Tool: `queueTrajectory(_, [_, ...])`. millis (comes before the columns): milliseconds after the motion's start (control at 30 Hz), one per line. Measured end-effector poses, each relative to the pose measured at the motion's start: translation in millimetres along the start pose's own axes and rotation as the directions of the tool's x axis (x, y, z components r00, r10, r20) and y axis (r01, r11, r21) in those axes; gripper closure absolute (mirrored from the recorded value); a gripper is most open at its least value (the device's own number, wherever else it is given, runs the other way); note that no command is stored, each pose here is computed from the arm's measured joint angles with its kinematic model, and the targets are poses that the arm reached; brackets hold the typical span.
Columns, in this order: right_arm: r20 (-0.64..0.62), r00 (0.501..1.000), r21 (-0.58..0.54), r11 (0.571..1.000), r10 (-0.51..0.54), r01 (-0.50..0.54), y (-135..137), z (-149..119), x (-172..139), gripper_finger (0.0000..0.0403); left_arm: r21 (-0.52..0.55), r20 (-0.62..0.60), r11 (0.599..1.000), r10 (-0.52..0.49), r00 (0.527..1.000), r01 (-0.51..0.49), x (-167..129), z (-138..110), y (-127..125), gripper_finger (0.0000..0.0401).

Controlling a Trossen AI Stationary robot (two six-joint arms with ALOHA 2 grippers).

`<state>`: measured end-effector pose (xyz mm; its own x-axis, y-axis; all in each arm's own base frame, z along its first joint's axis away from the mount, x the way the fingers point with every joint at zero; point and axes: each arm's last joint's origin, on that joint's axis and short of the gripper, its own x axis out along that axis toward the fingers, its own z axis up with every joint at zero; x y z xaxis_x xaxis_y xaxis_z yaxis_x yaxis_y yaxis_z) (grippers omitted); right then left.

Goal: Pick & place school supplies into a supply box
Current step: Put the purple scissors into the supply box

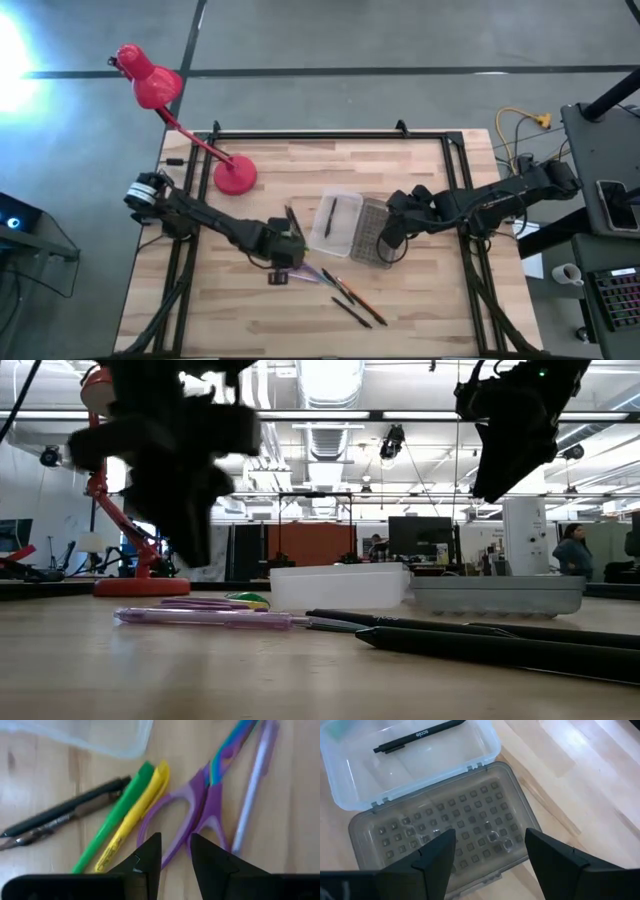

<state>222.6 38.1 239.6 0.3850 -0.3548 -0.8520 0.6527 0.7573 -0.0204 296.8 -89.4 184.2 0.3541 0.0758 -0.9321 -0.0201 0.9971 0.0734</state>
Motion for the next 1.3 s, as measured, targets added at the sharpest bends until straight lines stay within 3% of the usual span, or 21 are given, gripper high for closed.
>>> queueTrajectory(300, [-0.001, 1.0, 0.029, 1.0, 0.001, -0.001, 0.0, 0.0, 0.0, 0.017, 0.21, 0.047, 0.977, -0.046, 0.998, 0.036, 19.0, -15.7, -4.7, 0.0313])
queueTrajectory(667, [-0.001, 1.0, 0.096, 0.995, -0.002, 0.003, -1.0, 1.1, 0.7, 0.017, 0.341, 0.084, 0.939, -0.076, 0.994, 0.043, 34.9, -29.5, -0.1, 0.0313])
queueTrajectory(800, [-0.001, 1.0, 0.118, 0.993, -0.005, 0.005, -1.5, 1.4, 1.1, 0.017, 0.342, 0.083, 0.939, -0.082, 0.993, 0.049, 36.1, -30.4, 1.0, 0.0322])
queueTrajectory(1033, [-0.01, 1.0, 0.116, 0.993, -0.015, 0.016, -2.7, -1.7, 4.1, 0.017, 0.336, 0.082, 0.94, -0.091, 0.992, 0.058, 35.4, -29.4, 0.7, 0.0377])
queueTrajectory(1100, [-0.016, 1.0, 0.112, 0.993, -0.022, 0.024, -3.6, -3.8, 6.1, 0.017, 0.298, 0.075, 0.952, -0.098, 0.992, 0.072, 34.7, -28.9, 0.4, 0.0399])
queueTrajectory(1300, [-0.037, 0.998, 0.102, 0.994, -0.046, 0.049, -7.0, -11.6, 13.2, 0.017, 0.17, 0.017, 0.978, -0.127, 0.992, 0.122, 17.4, -22.3, -0.4, 0.0396])
